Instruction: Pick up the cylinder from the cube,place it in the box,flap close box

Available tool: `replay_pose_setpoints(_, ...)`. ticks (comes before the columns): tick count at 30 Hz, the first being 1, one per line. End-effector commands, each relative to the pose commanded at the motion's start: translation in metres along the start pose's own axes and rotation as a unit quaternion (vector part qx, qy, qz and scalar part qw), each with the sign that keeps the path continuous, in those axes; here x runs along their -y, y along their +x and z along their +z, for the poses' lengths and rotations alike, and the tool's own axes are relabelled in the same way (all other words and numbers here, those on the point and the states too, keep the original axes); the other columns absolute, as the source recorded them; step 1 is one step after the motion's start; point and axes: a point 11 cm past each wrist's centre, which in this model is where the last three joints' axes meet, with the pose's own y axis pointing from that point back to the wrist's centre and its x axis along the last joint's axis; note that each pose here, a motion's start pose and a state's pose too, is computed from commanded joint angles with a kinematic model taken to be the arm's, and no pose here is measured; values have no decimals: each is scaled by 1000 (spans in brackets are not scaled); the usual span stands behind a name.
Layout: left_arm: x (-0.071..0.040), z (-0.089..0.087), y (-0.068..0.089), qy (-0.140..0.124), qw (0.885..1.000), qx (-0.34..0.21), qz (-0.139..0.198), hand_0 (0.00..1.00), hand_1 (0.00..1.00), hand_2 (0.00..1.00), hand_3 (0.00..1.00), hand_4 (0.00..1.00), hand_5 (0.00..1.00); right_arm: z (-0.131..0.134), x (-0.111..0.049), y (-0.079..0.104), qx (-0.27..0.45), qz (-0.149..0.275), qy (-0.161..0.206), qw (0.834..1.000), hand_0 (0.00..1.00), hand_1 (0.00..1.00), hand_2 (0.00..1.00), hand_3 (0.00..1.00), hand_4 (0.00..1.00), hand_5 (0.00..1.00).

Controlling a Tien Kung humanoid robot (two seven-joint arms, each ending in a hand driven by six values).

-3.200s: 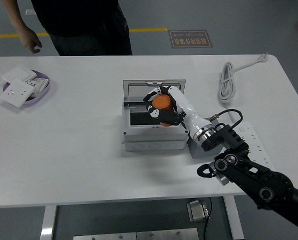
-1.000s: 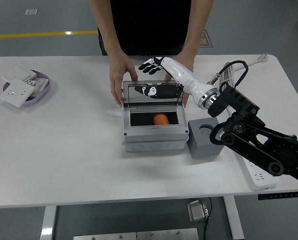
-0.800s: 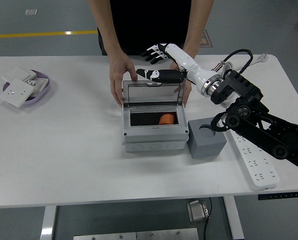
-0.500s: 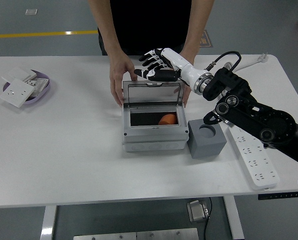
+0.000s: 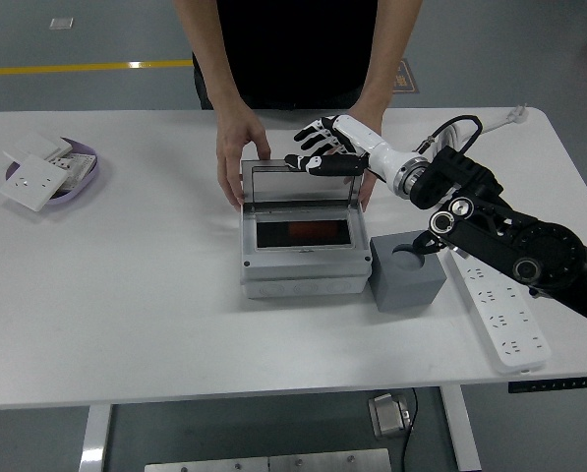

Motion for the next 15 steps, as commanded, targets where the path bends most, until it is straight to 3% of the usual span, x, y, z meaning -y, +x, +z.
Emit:
replay_pose_setpoints(5, 0, -1, 2, 0, 1000, -1, 2, 581, 625, 584, 607, 741, 160, -11, -14, 2, -55, -3, 15, 998, 505, 620, 676, 721, 788, 442)
replay_pose_setpoints(15, 0, 0, 3, -1, 1000, -1, 3, 582, 625, 583, 607, 741, 160, -14, -31, -33, -131, -41, 29, 990, 484, 619, 675, 722, 786, 446)
